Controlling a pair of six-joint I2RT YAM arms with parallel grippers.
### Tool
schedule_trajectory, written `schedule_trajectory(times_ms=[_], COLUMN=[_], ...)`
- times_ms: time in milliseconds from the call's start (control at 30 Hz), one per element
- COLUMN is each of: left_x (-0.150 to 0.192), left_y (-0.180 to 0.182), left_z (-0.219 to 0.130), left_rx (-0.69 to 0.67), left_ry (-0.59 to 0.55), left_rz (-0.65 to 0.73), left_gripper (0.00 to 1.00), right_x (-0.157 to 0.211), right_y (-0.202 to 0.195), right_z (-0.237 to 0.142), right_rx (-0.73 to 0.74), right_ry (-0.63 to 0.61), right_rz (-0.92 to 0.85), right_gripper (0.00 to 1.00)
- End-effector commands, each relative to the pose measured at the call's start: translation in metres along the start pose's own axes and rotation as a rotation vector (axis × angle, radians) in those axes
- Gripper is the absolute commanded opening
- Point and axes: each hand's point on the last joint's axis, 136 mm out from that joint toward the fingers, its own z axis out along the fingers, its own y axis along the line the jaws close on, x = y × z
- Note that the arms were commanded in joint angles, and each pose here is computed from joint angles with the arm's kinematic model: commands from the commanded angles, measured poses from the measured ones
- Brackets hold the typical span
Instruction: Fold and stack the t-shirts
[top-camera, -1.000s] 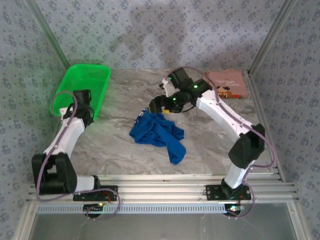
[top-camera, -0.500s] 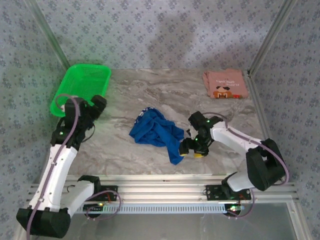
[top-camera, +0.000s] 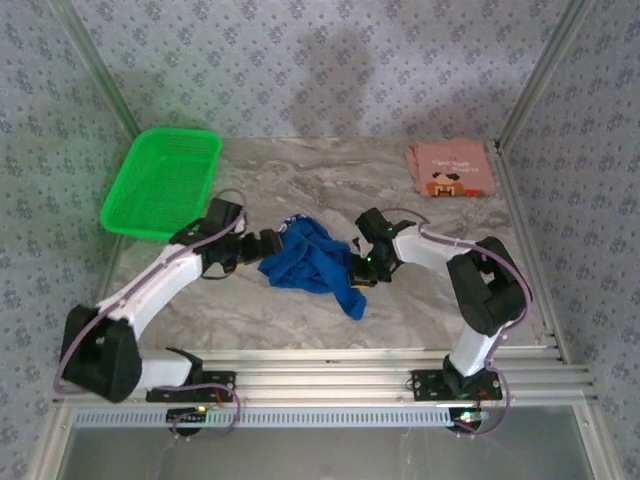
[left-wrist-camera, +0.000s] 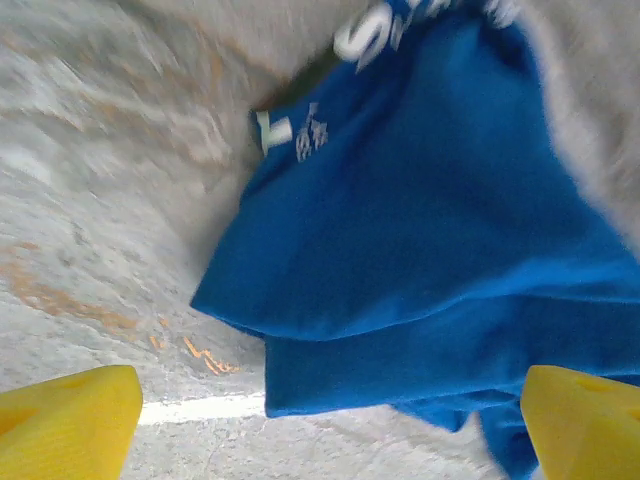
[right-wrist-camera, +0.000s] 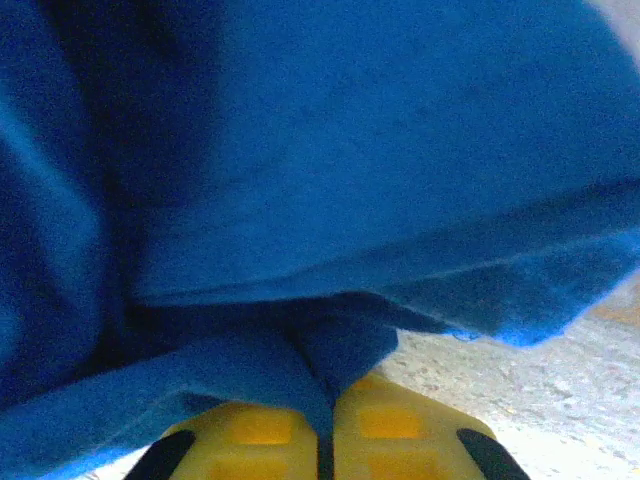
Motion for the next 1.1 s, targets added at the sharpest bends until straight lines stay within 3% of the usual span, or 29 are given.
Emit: schedule_trajectory(times_ms=[0,233,333,500,567,667,900,1067], left_x=[-0.012,-0.012,-0.014,-0.035,-0.054,-0.084,-0.160,-0.216], left_y=[-0.036,-0.064,-0.071,-0.072,-0.082,-0.106,-0.159,-0.208], left_z=[0.008,0.065,0.093,0.114,0.104,0.079,0.002,-0.079], left_rx=[0.085,0.182,0.205,0.168,0.187,0.210,0.275,0.394], left_ry=[-0.007,0.081,0.119,0.106,0.058,-0.036,-0.269,-0.454], left_rz=[0.099,0.113,0.102,0.083,0.089,0.150,0.226,0.272], left_gripper=[0.96,0.99,0.93,0.33,0.16,0.07,0.03,0.04], right_x=[-0.024,-0.041,-0.050,-0.057,-0.060,-0.067,-0.091,-0.104], right_y=[0.022,0.047,0.050,0.047,0.042,0.030,0.016,0.021], right_z=[-0.051,-0.172,-0.216,-0.261,-0.277,-0.300,-0.378,-0.463], right_rx=[-0.004,0.020,0.003,0.022,0.046,0.076,0.082,0.035], right_ry=[-0.133,-0.336,-0.444,-0.541,-0.578,-0.640,-0.880,-1.172], right_rz=[-0.057,-0.186,-0.187,-0.204,-0.209,-0.195,-0.149,-0.125], right_gripper=[0.01,0.00,0.00,0.00,0.00,0.00,0.00,0.00])
